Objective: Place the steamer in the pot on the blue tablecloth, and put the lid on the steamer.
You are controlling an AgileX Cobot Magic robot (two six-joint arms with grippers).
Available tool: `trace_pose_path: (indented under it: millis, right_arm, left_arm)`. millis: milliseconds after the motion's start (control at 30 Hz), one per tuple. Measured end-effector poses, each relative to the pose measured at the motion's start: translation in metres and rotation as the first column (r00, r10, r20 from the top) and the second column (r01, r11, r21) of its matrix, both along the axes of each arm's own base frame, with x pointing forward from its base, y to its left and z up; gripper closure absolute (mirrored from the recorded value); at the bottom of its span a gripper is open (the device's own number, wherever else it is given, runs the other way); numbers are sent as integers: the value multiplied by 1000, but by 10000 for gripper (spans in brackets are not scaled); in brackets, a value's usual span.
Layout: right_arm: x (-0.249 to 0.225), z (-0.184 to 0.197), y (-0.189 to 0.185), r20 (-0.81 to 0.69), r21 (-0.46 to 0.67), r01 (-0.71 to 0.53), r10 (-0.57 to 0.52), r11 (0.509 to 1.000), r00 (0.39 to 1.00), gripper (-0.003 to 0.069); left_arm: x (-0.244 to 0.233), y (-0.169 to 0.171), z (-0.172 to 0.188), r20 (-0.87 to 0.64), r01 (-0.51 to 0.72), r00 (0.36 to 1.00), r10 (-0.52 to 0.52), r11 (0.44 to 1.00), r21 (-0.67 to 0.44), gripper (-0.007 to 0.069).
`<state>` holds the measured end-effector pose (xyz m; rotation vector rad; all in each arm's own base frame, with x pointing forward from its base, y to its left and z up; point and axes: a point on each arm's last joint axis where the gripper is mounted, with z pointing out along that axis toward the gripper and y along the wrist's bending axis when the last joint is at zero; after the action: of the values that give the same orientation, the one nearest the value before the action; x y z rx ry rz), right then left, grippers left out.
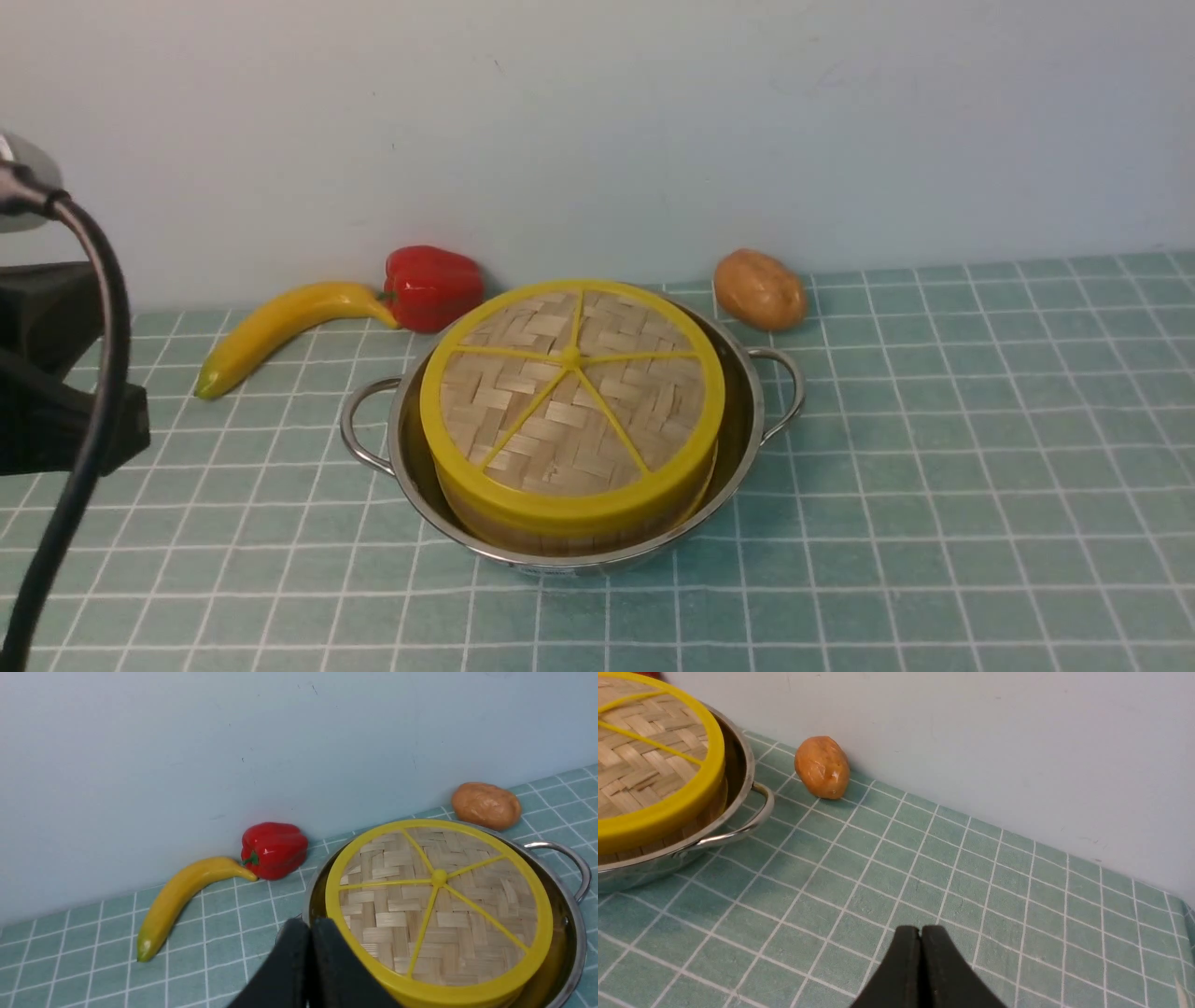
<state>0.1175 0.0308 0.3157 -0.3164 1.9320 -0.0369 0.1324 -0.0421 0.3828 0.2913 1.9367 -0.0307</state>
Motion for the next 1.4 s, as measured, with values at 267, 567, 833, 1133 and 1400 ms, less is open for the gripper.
trace_pose_path:
  millis: [267, 567, 833, 1133, 1400]
  right_arm:
    - [0, 0, 0, 1, 1, -1, 1, 1000, 1000, 659]
    - [0, 0, 0, 2, 1, -1, 1, 1000, 1000, 647]
    - [0, 0, 0, 3, 2, -2, 2, 1000, 1000, 632]
    - [0, 1, 1, 10, 4, -7, 7, 1000, 1000, 618]
    - [0, 1, 2, 8, 20, -14, 13, 1000, 1000, 600]
  left_arm:
    - [1, 1, -1, 8, 0, 1000, 0, 1000, 29, 613]
    - [-22, 60, -30, 43, -376, 927, 374, 923, 81, 603]
    - [-85, 72, -93, 149, -567, 794, 589, 807, -166, 581]
    - [-99, 58, -111, 317, -384, 795, 517, 833, -397, 552]
    - [-94, 53, -98, 461, -280, 770, 441, 883, -377, 527]
